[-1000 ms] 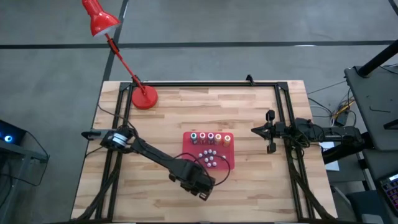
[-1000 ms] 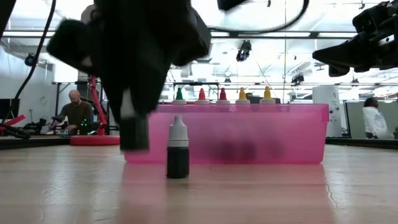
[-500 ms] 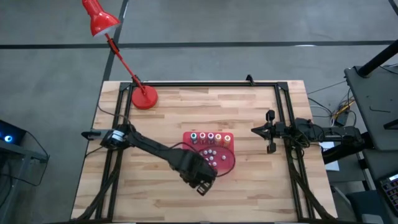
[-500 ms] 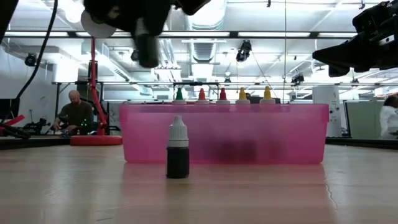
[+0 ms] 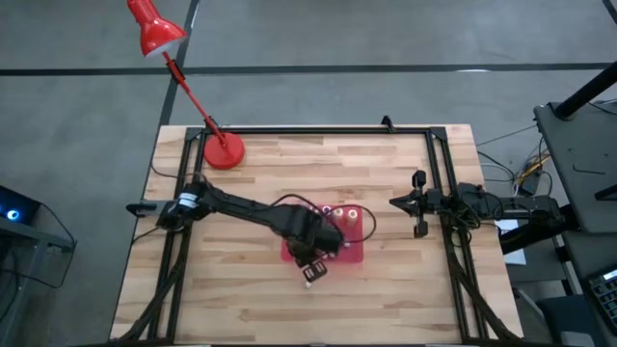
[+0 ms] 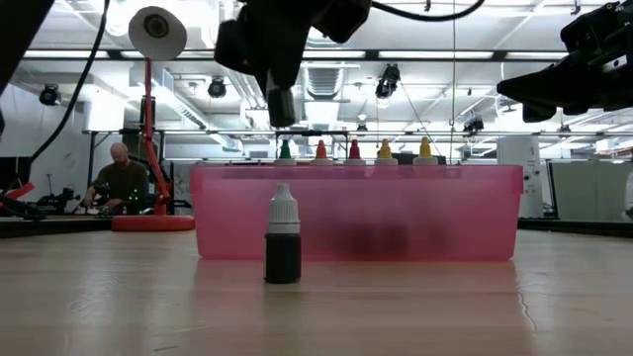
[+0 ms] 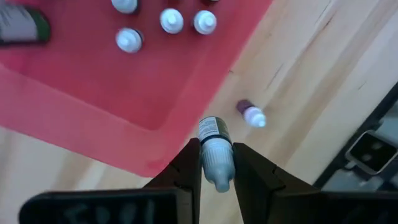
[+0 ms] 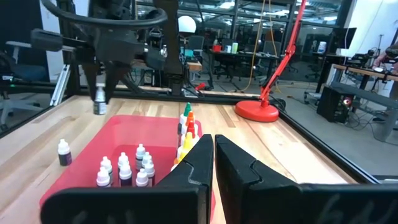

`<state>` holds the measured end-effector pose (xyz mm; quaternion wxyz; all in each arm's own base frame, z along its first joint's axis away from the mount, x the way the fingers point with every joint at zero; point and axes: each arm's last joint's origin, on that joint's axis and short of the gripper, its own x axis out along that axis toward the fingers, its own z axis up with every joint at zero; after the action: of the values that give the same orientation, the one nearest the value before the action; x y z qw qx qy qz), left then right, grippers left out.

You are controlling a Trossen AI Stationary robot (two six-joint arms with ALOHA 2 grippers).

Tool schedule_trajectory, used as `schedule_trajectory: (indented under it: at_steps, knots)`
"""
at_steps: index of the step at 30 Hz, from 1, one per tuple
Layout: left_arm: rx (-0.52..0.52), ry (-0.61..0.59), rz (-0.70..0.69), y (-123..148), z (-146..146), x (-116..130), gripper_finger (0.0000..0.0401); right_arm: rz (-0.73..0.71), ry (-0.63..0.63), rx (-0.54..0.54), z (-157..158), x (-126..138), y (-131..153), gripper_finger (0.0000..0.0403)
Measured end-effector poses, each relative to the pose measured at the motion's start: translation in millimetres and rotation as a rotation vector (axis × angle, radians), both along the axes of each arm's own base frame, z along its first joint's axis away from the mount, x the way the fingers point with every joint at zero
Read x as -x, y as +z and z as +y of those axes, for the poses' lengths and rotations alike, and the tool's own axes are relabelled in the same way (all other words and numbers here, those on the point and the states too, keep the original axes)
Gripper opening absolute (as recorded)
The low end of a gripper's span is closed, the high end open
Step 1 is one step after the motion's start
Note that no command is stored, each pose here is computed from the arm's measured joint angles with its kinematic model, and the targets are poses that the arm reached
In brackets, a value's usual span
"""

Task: Pick & Place food coloring
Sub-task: Put the small green food coloring bottle into the container

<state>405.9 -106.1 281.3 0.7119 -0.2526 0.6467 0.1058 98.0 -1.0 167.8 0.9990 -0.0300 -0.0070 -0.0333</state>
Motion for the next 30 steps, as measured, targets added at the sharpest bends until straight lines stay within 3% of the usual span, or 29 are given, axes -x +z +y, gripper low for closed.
schedule_trajectory:
  at_steps: [7, 18, 30]
  knots:
    - [-0.045, -0.152, 0.032, -1.8, 18.9, 2.0, 0.0049, 0.000, 0.000, 0.000, 0.0, 0.0, 0.0, 0.0009]
    - [-0.063, -0.017, 0.094, -39.0, 31.9, 0.0, 0.0050, 0.000, 0.000, 0.000, 0.0, 0.0, 0.0, 0.0009]
    - [-0.112, -0.001, 0.122, -70.9, 34.6, 3.9, 0.0052, -0.001, 0.000, 0.000, 0.0, 0.0, 0.0, 0.0009]
